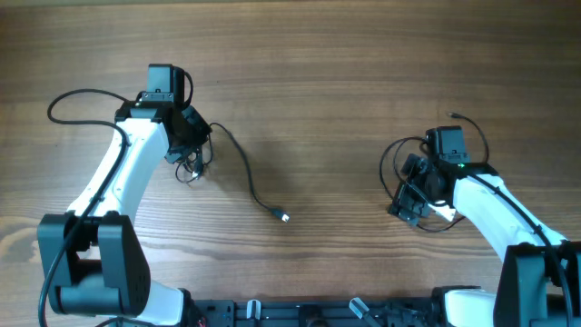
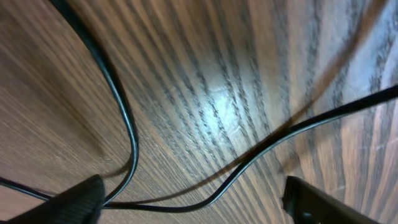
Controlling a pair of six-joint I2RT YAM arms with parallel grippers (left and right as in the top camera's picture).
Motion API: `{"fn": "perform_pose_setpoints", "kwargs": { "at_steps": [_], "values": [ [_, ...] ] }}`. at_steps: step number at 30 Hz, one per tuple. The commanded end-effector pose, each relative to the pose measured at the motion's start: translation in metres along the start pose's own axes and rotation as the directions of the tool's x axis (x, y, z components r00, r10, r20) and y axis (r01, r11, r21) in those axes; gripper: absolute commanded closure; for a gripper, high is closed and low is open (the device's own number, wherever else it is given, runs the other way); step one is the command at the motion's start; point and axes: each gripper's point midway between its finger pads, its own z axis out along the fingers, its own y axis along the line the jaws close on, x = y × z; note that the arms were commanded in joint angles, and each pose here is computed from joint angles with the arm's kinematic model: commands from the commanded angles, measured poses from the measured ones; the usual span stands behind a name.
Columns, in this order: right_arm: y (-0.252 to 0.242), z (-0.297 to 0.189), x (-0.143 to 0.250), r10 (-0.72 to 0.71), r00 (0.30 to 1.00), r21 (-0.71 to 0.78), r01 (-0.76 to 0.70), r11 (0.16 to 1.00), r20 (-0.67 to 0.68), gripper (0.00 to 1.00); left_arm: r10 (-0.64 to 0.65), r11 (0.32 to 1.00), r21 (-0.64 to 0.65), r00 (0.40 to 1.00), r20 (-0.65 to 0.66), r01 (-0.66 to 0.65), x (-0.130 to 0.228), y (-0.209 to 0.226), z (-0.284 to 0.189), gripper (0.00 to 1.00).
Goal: Untangle cables
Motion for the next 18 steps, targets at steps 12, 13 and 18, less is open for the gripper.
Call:
{"fn": "perform_pose_setpoints", "kwargs": {
  "at_steps": [12,13,18],
  "values": [
    [0.05,0.041,-0.034,-0.757,0.621,0.055,0.765,0.642,0.201,0.95,-0.004,1.0,-0.02,1.0,-0.031,0.003,0.008,0.003,0.0,0.8],
    [0.068,0.032,-0.034,-0.824,0.513,0.064,0.839,0.541,0.241,0.95,-0.004,1.0,-0.022,0.999,-0.034,0.003,0.009,0.004,0.0,0.79],
    [0.174,-0.07,-0.087,-0.878,0.197,0.218,0.924,0.316,0.437,0.95,-0.004,1.0,-0.025,0.999,-0.037,0.003,0.009,0.004,0.0,0.8]
  ]
}}
